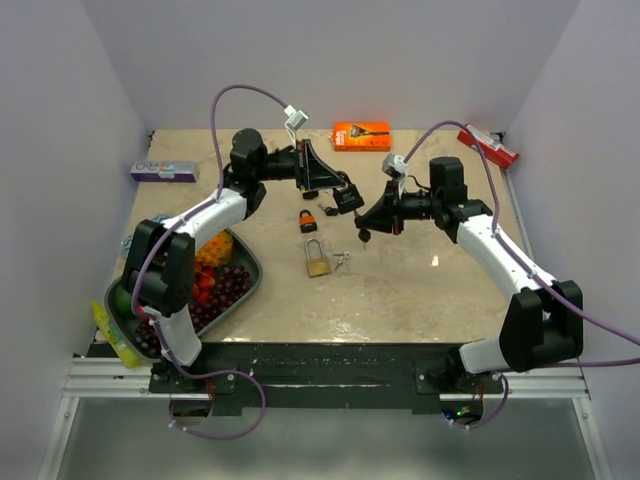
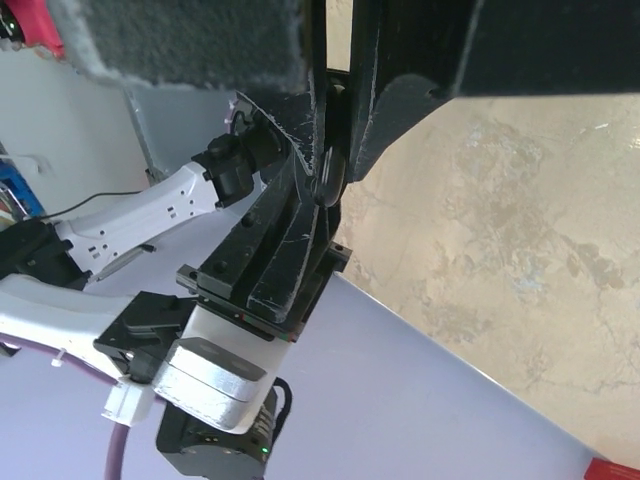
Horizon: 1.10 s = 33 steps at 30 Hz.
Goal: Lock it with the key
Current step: Place the key at the center of the board.
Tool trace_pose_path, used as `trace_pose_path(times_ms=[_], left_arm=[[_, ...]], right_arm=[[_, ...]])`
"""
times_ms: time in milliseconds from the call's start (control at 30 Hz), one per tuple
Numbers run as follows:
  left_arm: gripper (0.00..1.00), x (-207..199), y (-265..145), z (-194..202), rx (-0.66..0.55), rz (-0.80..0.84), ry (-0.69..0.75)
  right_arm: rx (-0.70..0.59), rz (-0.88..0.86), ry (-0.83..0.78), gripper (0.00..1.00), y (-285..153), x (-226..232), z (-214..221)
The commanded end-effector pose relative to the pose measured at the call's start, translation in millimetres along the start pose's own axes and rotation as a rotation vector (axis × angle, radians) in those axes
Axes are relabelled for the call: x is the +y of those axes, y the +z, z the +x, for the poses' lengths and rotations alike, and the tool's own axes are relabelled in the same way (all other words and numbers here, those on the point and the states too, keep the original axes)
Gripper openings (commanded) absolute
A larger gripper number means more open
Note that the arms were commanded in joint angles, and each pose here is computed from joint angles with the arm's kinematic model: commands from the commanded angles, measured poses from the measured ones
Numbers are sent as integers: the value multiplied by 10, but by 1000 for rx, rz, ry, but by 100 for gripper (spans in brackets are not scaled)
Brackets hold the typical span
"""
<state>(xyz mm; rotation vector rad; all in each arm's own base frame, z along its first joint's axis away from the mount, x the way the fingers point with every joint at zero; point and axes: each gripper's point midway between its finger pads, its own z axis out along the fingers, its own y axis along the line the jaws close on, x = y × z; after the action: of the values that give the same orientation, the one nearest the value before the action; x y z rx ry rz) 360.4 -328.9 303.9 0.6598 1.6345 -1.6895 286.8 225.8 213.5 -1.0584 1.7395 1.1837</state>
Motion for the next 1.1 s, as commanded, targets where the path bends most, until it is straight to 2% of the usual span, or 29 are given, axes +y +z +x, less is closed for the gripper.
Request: trace_pose_path(times_ms=[0, 167, 300, 433, 500, 600, 667, 733, 767, 833, 867, 900, 933, 1067], left_arm=[[0, -572, -723, -1916, -594, -125, 423], [0, -828, -767, -2059, -613, -80, 572], [0, -956, -856, -2184, -629, -61, 635], [0, -1033, -865, -2203, -642, -52, 621], [0, -954, -848, -2120, -615, -66, 565], [0, -824, -844, -1822, -547, -98, 476], [0, -702, -833, -1434, -480, -150, 403], [0, -686, -864, -1007, -408, -187, 401], [0, -617, -819, -770, -351, -215, 346], [0, -638, -820, -405, -256, -237, 374], [0, -562, -772, -124, -173, -265, 301], [0, -560, -763, 25, -125, -270, 298], [0, -542, -776, 169, -76, -279, 334], [0, -478, -749, 930, 123, -262, 189]], right_arm=[[183, -200, 438, 0, -46, 614, 902], [167, -260, 516, 0, -32, 693, 906], [179, -280, 548, 0, -51, 752, 947], [183, -263, 538, 0, -62, 746, 956], [175, -233, 520, 0, -53, 706, 900], [152, -120, 476, 0, -53, 573, 813], [96, 13, 466, 0, -31, 381, 668], [44, 88, 459, 0, -66, 341, 593], [16, 114, 483, 0, -56, 303, 540], [26, 108, 529, 0, -34, 320, 612], [49, 113, 544, 0, -35, 319, 685], [61, 110, 558, 0, -29, 324, 738], [70, 102, 565, 0, -22, 336, 774], [118, 63, 600, 0, 51, 477, 943]])
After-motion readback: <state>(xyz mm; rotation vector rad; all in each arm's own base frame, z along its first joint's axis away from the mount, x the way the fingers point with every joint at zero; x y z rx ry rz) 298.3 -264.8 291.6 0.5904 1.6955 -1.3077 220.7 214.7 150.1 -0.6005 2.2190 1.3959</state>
